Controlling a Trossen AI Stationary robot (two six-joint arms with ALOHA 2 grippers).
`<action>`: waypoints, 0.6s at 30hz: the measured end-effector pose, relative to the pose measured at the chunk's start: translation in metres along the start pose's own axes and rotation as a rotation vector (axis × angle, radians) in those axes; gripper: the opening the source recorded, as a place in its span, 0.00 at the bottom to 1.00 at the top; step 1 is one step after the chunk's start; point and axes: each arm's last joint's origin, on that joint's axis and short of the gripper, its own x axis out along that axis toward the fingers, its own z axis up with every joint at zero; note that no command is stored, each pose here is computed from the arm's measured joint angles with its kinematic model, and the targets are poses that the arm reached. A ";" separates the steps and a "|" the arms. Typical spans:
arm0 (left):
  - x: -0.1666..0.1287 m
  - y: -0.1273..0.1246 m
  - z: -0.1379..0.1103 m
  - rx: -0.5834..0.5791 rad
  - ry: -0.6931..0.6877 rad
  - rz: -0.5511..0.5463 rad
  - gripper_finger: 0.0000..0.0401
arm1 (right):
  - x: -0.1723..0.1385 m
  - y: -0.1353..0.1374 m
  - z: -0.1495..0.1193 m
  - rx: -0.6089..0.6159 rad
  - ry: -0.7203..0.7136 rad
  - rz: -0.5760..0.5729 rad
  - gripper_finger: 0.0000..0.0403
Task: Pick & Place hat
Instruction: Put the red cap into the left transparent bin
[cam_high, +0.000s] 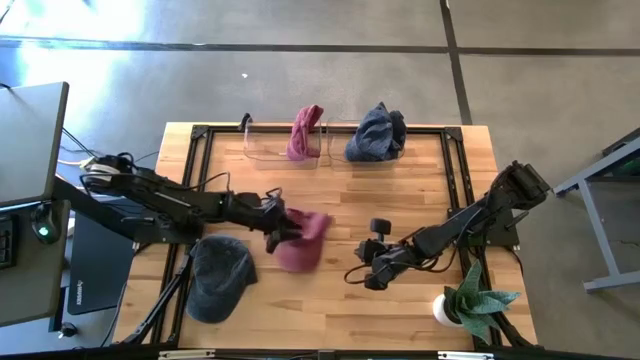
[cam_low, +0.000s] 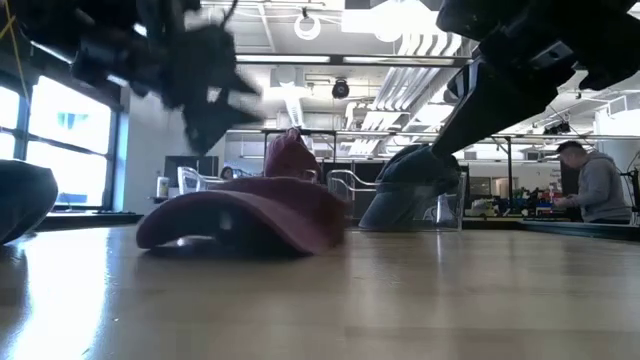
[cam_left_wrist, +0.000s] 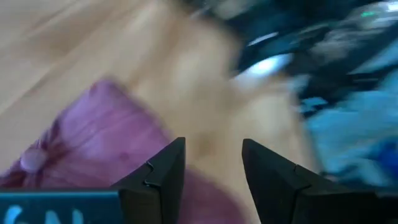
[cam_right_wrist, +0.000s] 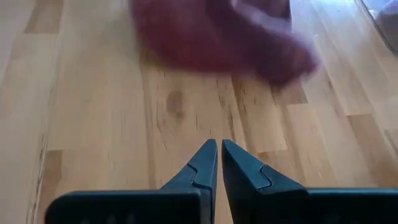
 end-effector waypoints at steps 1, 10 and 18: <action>0.001 -0.006 0.006 0.028 -0.021 -0.052 0.38 | 0.000 0.000 0.000 0.001 -0.002 0.000 0.05; 0.005 -0.019 0.008 0.173 0.083 0.088 0.38 | 0.006 -0.012 0.008 0.050 -0.034 -0.050 0.17; 0.024 -0.001 -0.012 0.216 0.122 0.279 0.38 | 0.051 -0.085 0.036 0.301 -0.058 0.030 0.47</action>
